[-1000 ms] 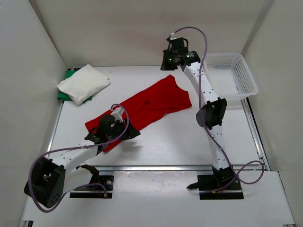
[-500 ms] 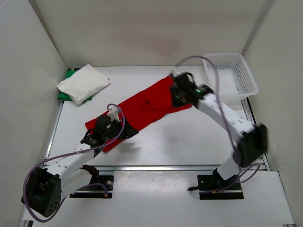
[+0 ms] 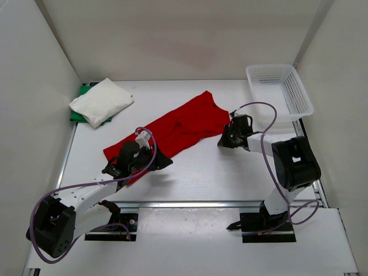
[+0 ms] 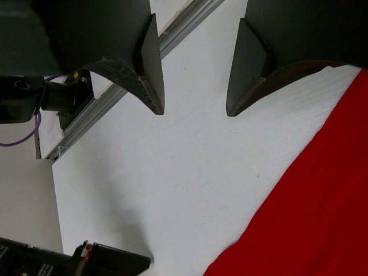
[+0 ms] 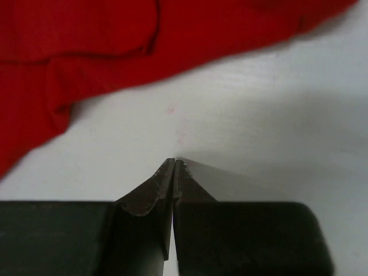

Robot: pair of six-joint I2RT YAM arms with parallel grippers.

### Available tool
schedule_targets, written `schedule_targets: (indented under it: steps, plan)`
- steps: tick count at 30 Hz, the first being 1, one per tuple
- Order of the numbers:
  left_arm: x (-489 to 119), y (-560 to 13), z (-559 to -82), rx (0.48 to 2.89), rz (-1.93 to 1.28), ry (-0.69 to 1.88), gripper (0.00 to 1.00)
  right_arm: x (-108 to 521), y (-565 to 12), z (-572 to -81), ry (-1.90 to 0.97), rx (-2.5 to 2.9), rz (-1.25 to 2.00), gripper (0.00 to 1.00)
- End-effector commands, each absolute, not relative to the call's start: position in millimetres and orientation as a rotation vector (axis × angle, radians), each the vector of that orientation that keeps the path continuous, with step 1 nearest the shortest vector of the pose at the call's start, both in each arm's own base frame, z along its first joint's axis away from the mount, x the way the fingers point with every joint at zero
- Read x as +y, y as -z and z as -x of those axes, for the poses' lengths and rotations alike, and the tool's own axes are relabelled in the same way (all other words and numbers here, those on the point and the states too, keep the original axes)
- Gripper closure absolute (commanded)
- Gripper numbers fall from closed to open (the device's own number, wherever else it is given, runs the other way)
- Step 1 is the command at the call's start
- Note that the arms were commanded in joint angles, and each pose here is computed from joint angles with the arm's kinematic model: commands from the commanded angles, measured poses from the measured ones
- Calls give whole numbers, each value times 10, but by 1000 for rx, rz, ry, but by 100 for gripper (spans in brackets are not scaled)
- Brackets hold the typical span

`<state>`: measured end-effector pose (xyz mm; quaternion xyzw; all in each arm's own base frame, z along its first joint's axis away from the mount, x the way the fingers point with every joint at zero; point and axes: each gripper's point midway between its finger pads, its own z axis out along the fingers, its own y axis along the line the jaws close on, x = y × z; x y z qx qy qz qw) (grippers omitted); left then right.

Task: Fold and stack the t-shirts
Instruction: Rotate the tshirt 90 degrees

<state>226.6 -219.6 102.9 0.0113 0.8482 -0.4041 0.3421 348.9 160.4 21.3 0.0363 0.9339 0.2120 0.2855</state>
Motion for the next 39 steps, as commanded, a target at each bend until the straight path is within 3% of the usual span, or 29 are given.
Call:
schedule_targets:
  steps: [1, 4, 10, 14, 16, 19, 20, 21, 26, 36, 39]
  plan:
    - [-2218, -1020, -2264, 2190, -35, 1065, 43, 1708, -339, -3841, -638, 2375, -113, 100]
    - [-2233, -1031, -2296, 2194, -34, 1067, 42, 1742, -200, -3980, -638, 2419, -118, 100]
    - [-2258, -1017, -2322, 2216, -35, 1056, 42, 1787, -190, -4817, -614, 2432, -121, 100]
    - [-2259, -1018, -2336, 2214, -24, 1044, 42, 1711, -934, -5185, -574, 2294, -81, 99]
    - [-2283, -1014, -2328, 2218, -31, 1055, 41, 1742, -1374, -5005, -583, 2224, -37, 95]
    - [-2325, -1031, -2341, 2213, -41, 1071, 40, 1864, -1524, -4480, -623, 2157, -15, 75]
    - [-2327, -1044, -2363, 2211, -38, 1068, 40, 1891, -1196, -4193, -632, 2234, -51, 69]
    - [-2322, -1063, -2374, 2209, -45, 1068, 41, 2042, -1416, -4104, -695, 2147, -5, 64]
    - [-2104, -1220, -2514, 2180, 1, 1016, 39, 2860, -880, -3158, -987, 2252, 54, 59]
    - [-1866, -1414, -2567, 2138, 37, 964, 38, 3900, -500, -2953, -1080, 2340, 58, 53]
    - [-1850, -1426, -2557, 2135, 32, 958, 37, 4032, -266, -2940, -1112, 2398, 16, 60]
